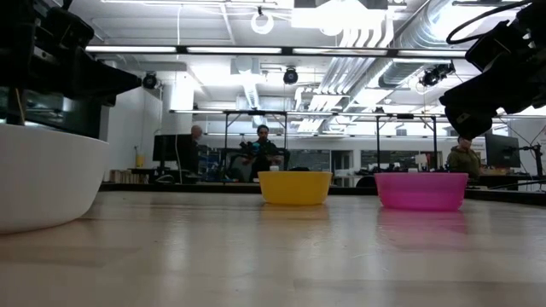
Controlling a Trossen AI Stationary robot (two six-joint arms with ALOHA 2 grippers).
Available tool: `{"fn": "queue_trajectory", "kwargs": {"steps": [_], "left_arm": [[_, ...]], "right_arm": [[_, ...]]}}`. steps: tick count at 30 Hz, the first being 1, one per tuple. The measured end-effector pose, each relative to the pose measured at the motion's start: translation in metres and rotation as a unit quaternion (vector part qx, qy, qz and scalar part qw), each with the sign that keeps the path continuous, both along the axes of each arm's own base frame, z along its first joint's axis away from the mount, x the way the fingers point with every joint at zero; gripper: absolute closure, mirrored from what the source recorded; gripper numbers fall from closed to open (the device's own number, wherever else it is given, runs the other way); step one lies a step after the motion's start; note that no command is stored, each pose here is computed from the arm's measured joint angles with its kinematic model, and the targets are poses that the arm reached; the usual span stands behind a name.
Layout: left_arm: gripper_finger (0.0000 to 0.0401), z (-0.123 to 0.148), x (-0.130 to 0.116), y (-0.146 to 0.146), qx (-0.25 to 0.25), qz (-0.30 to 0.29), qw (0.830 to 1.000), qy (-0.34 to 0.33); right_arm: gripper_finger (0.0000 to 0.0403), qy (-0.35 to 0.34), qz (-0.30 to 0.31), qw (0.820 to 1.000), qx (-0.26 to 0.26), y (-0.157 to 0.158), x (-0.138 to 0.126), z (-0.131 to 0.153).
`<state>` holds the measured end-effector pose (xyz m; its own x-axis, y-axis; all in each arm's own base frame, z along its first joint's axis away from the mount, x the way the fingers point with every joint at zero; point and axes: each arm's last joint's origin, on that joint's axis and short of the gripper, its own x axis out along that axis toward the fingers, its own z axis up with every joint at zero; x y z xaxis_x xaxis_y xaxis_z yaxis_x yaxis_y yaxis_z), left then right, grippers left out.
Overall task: Nest bowls inside each other
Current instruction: Stack the red bowl on the blue bowl
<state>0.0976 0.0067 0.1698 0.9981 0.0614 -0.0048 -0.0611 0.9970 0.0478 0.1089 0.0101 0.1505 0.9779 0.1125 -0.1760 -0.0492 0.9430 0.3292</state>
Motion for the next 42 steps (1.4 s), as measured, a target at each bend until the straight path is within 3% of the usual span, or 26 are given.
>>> {"fn": "queue_trajectory", "kwargs": {"steps": [42], "left_arm": [[0.0343, 0.0001, 0.0000, 0.0001, 0.000, 0.001, 1.000, -0.001]], "right_arm": [[0.0367, 0.002, -0.003, 1.000, 0.017, 0.0000, 0.0000, 0.0000]]}}
